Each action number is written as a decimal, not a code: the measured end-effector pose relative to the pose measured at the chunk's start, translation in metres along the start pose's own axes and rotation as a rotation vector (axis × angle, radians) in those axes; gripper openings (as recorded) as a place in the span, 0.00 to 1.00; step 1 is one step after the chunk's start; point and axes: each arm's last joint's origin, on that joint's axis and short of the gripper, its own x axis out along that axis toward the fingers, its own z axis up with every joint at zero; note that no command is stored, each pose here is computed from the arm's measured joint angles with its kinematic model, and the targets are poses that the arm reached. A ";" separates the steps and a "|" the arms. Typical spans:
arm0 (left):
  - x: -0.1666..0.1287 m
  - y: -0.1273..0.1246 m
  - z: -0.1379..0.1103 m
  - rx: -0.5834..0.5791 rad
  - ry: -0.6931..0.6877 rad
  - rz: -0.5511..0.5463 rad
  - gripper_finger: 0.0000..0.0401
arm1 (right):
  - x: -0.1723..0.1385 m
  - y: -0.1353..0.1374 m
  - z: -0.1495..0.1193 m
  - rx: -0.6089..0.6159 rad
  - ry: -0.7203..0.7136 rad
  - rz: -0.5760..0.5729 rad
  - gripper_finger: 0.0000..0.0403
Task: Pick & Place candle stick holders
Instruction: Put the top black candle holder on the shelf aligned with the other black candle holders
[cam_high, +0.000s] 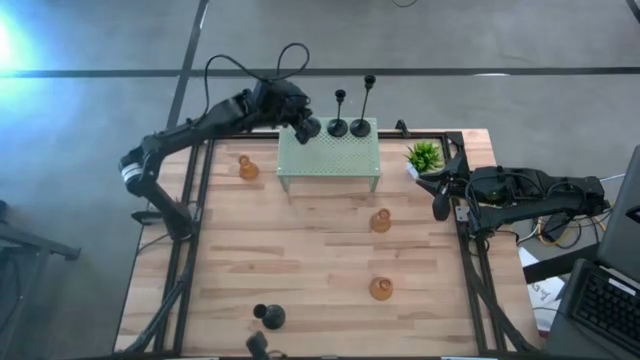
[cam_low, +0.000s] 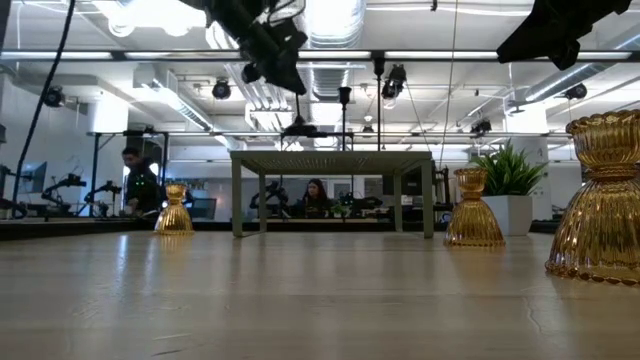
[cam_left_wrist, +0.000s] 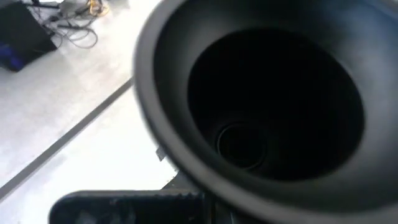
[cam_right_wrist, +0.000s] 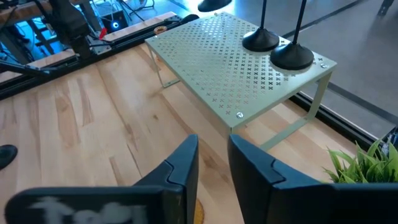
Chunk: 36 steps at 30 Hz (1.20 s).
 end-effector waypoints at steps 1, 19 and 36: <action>0.004 0.002 -0.001 -0.001 0.008 -0.006 0.04 | 0.000 0.000 0.000 0.000 0.000 0.000 0.21; 0.036 0.024 -0.014 0.012 0.052 -0.057 0.04 | 0.000 0.000 0.000 0.000 0.000 0.000 0.20; 0.029 0.031 -0.011 -0.060 0.038 -0.027 0.04 | 0.000 0.000 0.000 0.001 0.000 0.000 0.21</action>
